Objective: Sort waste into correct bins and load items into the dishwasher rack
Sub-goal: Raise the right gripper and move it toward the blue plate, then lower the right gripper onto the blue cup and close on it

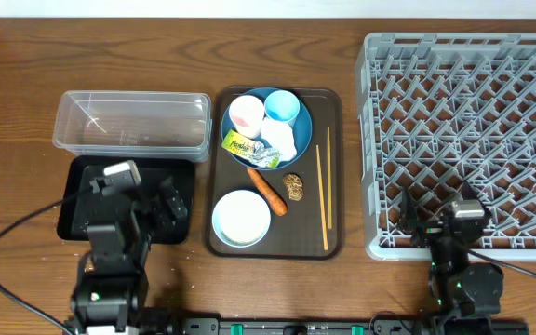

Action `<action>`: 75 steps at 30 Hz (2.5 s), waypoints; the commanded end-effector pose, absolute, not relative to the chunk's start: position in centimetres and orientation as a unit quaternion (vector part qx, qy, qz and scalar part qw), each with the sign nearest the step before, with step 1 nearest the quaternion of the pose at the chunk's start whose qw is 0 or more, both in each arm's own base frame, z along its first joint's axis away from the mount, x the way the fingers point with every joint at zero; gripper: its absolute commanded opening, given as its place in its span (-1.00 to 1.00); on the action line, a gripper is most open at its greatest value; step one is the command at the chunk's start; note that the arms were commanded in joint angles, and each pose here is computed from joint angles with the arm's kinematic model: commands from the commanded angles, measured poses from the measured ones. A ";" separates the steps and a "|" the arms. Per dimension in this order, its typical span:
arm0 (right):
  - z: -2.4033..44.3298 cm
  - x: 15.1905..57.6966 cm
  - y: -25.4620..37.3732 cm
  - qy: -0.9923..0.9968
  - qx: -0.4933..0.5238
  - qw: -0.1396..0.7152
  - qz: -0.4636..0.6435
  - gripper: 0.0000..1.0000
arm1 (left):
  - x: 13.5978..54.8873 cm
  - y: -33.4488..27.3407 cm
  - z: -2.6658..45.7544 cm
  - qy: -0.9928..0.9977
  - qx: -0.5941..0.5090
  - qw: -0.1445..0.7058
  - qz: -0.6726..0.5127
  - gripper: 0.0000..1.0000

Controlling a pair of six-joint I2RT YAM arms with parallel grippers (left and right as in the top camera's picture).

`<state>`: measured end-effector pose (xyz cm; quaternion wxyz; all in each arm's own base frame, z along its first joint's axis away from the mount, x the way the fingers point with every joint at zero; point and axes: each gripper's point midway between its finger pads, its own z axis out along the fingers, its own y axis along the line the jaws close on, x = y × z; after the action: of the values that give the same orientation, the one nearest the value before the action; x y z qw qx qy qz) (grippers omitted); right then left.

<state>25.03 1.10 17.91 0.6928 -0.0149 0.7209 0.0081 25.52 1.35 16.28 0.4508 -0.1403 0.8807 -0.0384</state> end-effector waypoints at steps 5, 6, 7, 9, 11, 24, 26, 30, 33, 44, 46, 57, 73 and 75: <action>21.5 26.6 0.3 0.745 0.008 0.667 -0.004 0.99 | 25.8 1.4 18.6 0.901 -0.134 0.411 -0.028 0.96; 21.7 27.0 0.3 0.754 0.007 0.657 -0.004 0.98 | 25.7 1.4 18.7 0.904 -0.134 0.405 -0.027 0.96; 22.0 27.4 0.4 0.762 0.007 0.647 -0.005 0.98 | 25.7 1.4 19.0 0.906 -0.133 0.401 -0.026 0.96; 22.5 28.4 0.4 0.780 0.005 0.626 -0.006 0.99 | 26.0 1.4 19.7 0.905 -0.133 0.404 -0.027 0.96; 23.1 29.6 0.5 0.798 0.004 0.603 -0.008 0.98 | 26.2 1.4 20.4 0.901 -0.133 0.412 -0.027 0.96; 25.3 34.2 5.5 0.841 -0.103 0.525 0.084 0.99 | 26.8 1.4 21.5 0.890 -0.134 0.434 -0.031 0.96; 27.1 35.2 5.6 0.818 -0.102 0.560 0.084 0.98 | 27.2 1.4 21.8 0.886 -0.136 0.441 -0.033 0.96; 30.0 37.1 5.8 0.780 -0.101 0.612 0.085 0.63 | 27.8 1.5 21.8 0.886 -0.141 0.441 -0.034 0.96; 30.5 38.5 6.8 0.782 -0.110 0.607 0.093 0.66 | 28.4 1.6 21.2 0.893 -0.142 0.425 -0.031 0.96; 29.9 44.2 15.0 0.825 -0.193 0.516 0.123 0.62 | 30.8 2.8 20.1 0.930 -0.166 0.327 -0.013 0.96; 29.4 45.2 16.6 0.831 -0.205 0.500 0.129 0.57 | 31.1 3.7 20.2 0.929 -0.186 0.321 -0.011 0.95; 23.7 47.0 25.7 0.847 -0.270 0.429 0.160 0.36 | 30.9 6.2 19.6 0.922 -0.237 0.306 -0.001 0.95; 20.0 47.1 26.2 0.869 -0.269 0.400 0.110 0.31 | 30.9 6.2 19.6 0.922 -0.237 0.305 -0.001 0.96; 20.0 47.1 26.1 0.870 -0.267 0.400 0.106 0.30 | 30.9 6.2 19.6 0.922 -0.237 0.305 -0.001 0.96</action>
<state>46.80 26.14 18.81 0.3866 -0.2687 0.8743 0.1178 30.56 5.82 18.82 0.2973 -0.2299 0.9267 -0.0035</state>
